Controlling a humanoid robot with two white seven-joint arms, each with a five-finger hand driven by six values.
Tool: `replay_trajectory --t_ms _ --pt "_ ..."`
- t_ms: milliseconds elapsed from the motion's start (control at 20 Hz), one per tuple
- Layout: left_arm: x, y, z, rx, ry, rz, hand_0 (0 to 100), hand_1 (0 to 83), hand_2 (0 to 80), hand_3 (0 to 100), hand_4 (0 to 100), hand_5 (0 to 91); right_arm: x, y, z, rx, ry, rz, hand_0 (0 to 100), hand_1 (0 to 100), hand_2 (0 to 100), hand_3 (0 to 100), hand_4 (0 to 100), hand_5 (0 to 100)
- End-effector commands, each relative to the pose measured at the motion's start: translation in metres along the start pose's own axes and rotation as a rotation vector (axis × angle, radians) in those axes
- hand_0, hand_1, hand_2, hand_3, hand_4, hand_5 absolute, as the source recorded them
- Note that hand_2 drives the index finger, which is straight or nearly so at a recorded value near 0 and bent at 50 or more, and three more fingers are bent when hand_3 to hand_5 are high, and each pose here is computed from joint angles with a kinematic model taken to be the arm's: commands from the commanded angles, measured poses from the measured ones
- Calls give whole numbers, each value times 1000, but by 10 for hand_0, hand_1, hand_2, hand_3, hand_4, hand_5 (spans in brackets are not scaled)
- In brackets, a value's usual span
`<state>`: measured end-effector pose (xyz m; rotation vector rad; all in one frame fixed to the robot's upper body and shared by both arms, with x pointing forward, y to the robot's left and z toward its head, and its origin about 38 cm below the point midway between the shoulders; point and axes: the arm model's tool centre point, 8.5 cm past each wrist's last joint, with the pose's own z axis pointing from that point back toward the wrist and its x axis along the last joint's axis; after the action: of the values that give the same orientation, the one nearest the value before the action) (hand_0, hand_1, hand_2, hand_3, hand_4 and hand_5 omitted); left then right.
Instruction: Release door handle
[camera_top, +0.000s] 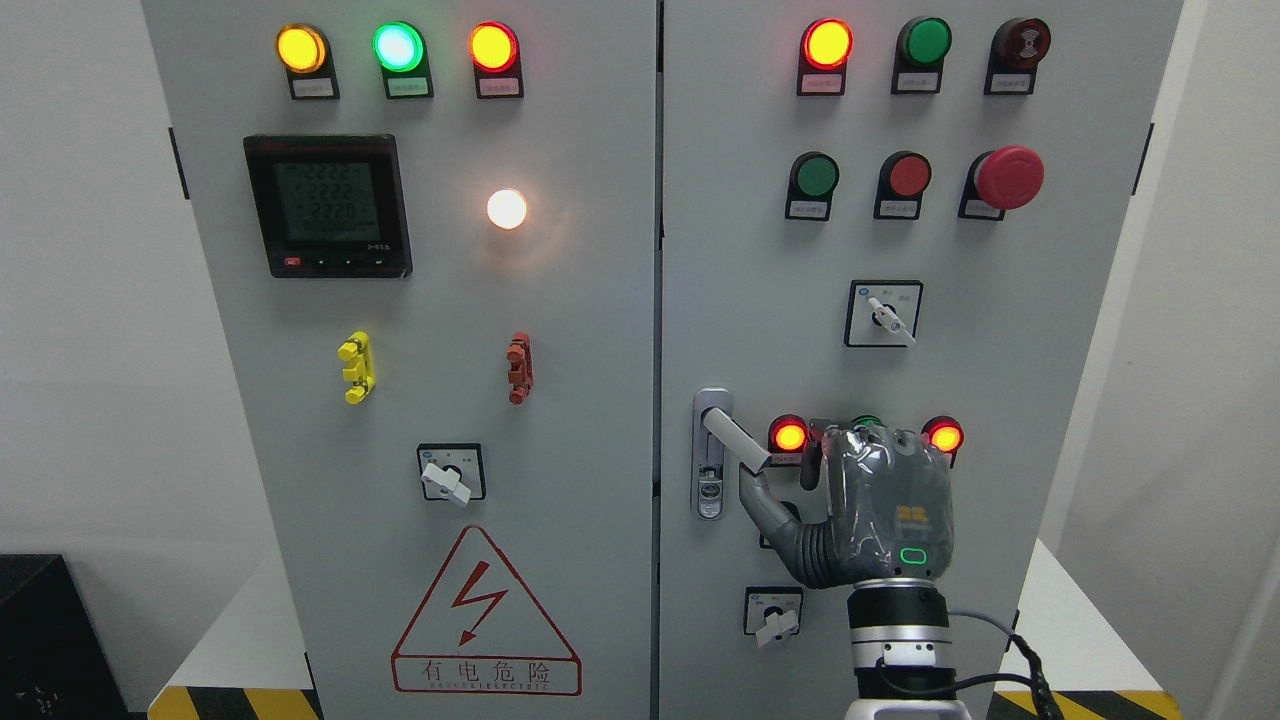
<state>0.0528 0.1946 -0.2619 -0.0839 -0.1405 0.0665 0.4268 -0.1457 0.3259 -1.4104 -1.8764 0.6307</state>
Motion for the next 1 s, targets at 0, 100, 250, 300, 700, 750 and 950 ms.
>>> replay_trajectory --t_ms 0,100,250,300,700,750,950 --pt "6 -1 -1 -2 -15 -21 0 0 24 87 12 0 -3 -5 -2 -16 10 1 302 397 831 1000 1000 963" --pt "6 -1 -1 -2 -15 -21 0 0 24 90 12 0 -3 -5 -2 -15 8 -1 304 392 830 1000 1000 963" --pt "5 -1 -1 -2 -14 -21 0 0 25 87 12 0 -3 -6 -3 -18 7 -1 308 384 830 1000 1000 962" --pt "6 -1 -1 -2 -15 -21 0 0 25 87 12 0 -2 -6 -3 -18 6 -2 309 382 830 1000 1000 960" --pt "5 -1 -1 -2 -14 -21 0 0 25 88 12 0 -1 -9 -7 -28 5 -2 313 367 827 1000 1000 959" --pt "6 -1 -1 -2 -15 -21 0 0 25 88 12 0 -1 -9 -7 -28 5 -2 314 364 827 1000 1000 958" --pt "6 -1 -1 -2 -15 -21 0 0 24 88 12 0 -1 -9 -7 -28 5 -2 313 360 826 1000 998 958"
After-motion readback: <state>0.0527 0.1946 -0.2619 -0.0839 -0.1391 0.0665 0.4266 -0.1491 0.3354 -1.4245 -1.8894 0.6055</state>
